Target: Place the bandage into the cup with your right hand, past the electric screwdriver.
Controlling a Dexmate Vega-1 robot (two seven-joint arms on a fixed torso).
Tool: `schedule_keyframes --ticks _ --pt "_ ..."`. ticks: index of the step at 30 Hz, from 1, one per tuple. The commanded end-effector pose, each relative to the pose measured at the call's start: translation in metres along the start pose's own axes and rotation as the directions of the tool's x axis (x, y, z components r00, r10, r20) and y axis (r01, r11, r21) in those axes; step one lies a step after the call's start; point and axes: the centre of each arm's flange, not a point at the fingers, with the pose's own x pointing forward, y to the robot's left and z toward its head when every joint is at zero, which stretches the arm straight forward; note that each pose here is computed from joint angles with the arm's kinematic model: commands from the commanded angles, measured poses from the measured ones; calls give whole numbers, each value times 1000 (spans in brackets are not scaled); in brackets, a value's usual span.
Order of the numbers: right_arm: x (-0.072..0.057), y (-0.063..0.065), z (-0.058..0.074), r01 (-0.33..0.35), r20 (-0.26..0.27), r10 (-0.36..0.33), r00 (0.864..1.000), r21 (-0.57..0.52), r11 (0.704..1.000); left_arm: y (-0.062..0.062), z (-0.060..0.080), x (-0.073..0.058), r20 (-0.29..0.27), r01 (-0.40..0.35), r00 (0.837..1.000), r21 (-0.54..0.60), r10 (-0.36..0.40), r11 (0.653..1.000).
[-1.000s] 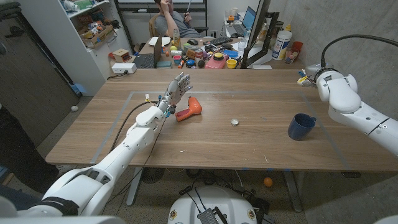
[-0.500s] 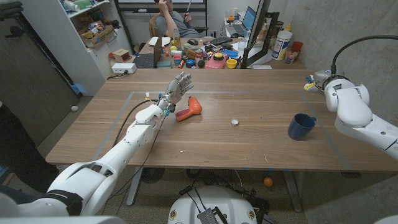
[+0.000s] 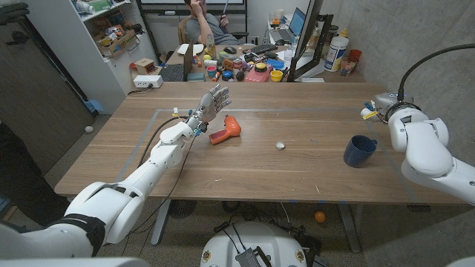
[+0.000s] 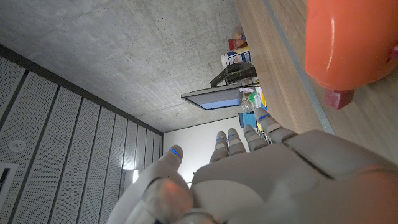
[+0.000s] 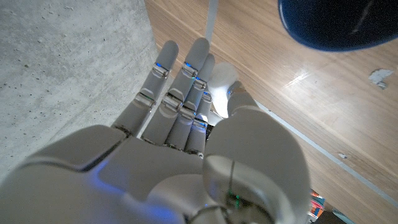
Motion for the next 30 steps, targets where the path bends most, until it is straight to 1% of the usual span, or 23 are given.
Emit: schedule_keyframes --ticks 1,5,8,11,20,25,30 --pt "-41 3 16 -16 -1 17 1000 14 1000 8 -4 4 -6 40 999 -21 -40 999" --pt "-45 3 16 -28 -5 28 1000 11 1000 10 -6 0 -7 43 999 -27 -43 999" --pt "-49 3 16 -35 -19 35 999 11 999 12 -7 -2 -9 42 999 -28 -42 999" --pt "-54 3 16 -34 -18 34 999 4 999 14 -7 -4 -8 40 999 -29 -40 999" --pt "-67 6 16 -48 -41 47 998 -13 999 14 -5 -4 3 49 999 -32 -48 998" --pt "-70 6 16 -66 -59 62 996 -72 995 13 -5 -4 7 54 999 -37 -54 998" --pt "-71 4 19 -99 -75 89 993 -144 985 13 -7 -5 10 53 999 -42 -53 998"
